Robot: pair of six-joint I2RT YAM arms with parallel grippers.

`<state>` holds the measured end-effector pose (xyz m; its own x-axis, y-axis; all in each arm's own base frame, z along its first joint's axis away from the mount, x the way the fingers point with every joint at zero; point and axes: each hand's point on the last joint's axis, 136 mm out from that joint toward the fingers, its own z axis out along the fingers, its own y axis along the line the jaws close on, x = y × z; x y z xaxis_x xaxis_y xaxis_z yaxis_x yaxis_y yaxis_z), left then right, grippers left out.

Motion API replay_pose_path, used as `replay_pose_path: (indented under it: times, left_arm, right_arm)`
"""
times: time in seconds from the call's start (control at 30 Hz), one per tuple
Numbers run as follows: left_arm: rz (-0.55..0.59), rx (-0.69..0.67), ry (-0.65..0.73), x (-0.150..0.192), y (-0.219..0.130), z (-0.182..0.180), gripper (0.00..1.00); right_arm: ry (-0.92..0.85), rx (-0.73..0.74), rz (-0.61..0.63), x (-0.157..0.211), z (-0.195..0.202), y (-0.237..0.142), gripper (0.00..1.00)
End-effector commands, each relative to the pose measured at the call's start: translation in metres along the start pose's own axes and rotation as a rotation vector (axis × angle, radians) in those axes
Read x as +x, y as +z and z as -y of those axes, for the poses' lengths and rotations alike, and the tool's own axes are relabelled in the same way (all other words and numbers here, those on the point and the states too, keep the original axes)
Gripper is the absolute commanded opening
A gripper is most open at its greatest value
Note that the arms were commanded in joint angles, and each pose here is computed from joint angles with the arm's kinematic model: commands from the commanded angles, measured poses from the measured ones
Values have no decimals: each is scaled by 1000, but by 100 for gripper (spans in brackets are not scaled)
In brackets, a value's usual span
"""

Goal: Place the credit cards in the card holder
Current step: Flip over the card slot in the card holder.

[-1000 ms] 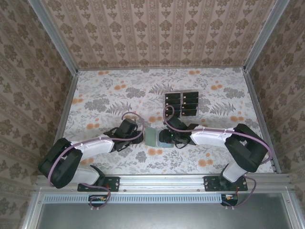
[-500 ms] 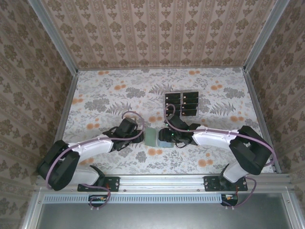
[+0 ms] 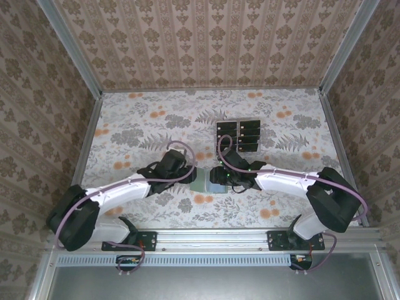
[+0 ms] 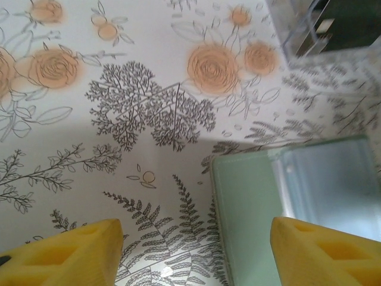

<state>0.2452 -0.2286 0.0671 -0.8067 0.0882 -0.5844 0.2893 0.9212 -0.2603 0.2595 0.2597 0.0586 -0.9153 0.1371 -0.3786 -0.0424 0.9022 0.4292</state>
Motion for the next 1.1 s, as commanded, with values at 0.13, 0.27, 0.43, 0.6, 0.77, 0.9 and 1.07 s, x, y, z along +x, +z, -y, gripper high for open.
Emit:
replay_pose_path:
  times: [0.13,0.27,0.43,0.6,0.77,0.9,1.07]
  left_arm:
    - [-114,-165,129,28,17,-19,68]
    - [-134,-196,142,37,23,-23,68]
    - [-145,-209,146,43,27,-25,68]
    - [-148,-211,145,45,29,-25,68]
    - [-155,-215,144,48,31,-27,68]
    - [-159,-215,141,52,33,-27,68]
    - [-158,-212,142,54,35,-27,68]
  right_arm:
    - [-2,56,-11,5,18,14,50]
    - [6,71,-21,8,25,21,50]
    - [12,79,-32,12,30,25,50]
    - [14,72,-23,12,30,21,51]
    - [15,73,-34,14,31,23,51]
    - [31,30,-60,19,25,32,51]
    - [58,-57,-82,22,9,39,51]
